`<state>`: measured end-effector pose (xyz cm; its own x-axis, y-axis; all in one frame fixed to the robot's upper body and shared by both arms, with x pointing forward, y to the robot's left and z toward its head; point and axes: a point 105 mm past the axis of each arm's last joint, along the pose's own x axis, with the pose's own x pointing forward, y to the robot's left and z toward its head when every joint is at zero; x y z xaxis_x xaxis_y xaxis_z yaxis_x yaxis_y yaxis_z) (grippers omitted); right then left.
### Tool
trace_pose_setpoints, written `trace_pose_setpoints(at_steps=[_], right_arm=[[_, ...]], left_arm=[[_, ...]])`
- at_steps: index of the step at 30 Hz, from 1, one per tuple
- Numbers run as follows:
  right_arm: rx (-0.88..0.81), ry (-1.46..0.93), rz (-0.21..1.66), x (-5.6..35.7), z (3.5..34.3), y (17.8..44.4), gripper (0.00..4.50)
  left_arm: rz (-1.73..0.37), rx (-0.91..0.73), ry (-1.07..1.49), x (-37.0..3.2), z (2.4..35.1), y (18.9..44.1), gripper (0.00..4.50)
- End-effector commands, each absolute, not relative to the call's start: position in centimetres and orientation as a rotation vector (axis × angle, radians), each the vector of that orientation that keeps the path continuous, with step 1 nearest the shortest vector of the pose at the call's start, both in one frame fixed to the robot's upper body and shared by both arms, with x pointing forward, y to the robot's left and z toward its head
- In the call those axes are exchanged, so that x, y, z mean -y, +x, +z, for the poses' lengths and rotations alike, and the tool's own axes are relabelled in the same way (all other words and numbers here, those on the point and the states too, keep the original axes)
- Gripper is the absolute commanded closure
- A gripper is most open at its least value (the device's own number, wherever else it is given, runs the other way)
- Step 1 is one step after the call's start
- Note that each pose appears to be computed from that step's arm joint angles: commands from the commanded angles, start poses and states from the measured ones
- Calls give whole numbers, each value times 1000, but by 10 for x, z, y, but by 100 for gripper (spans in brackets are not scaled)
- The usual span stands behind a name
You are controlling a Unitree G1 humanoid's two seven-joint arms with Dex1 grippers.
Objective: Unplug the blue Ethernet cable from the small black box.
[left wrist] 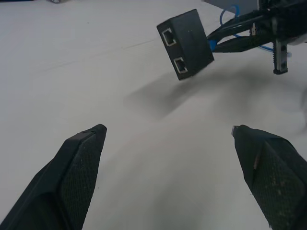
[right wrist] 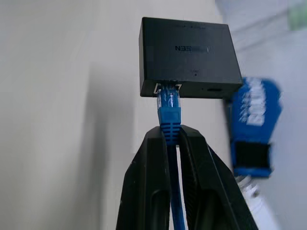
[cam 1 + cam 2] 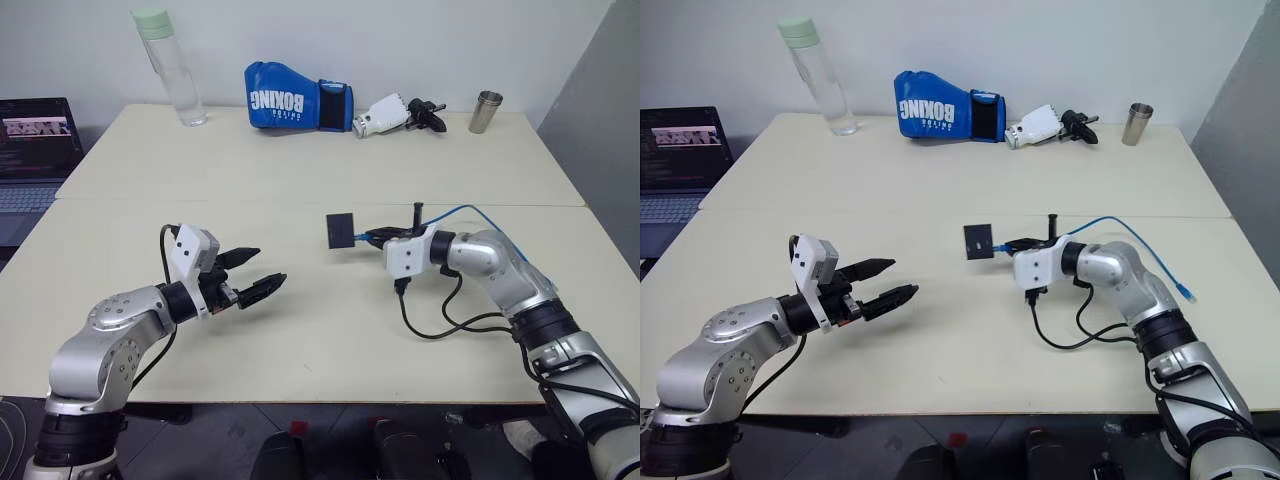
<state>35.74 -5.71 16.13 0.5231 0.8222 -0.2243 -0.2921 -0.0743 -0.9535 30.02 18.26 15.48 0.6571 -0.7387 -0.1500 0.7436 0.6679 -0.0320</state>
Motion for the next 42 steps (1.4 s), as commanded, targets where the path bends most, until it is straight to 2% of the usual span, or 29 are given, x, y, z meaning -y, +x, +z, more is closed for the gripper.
trace_pose_setpoints(at_steps=[1, 10, 15, 21, 29, 42], right_arm=[[752, -1367, 921, 30, 194, 333, 446], [808, -1346, 939, 8, 196, 311, 446], [753, -1333, 956, 6, 190, 313, 446], [627, -1307, 962, 13, 178, 322, 446], [616, -1300, 961, 15, 179, 321, 446], [662, -1309, 987, 8, 187, 315, 446]], left_arm=[[-950, -162, -27, -171, 169, 305, 0], [-1082, -196, -29, -154, 174, 328, 0], [-1167, -201, 6, -146, 180, 329, 0], [-1189, -208, 41, -159, 187, 329, 0], [-1197, -267, -16, -168, 183, 333, 0], [-1248, -317, -114, -157, 181, 338, 0]])
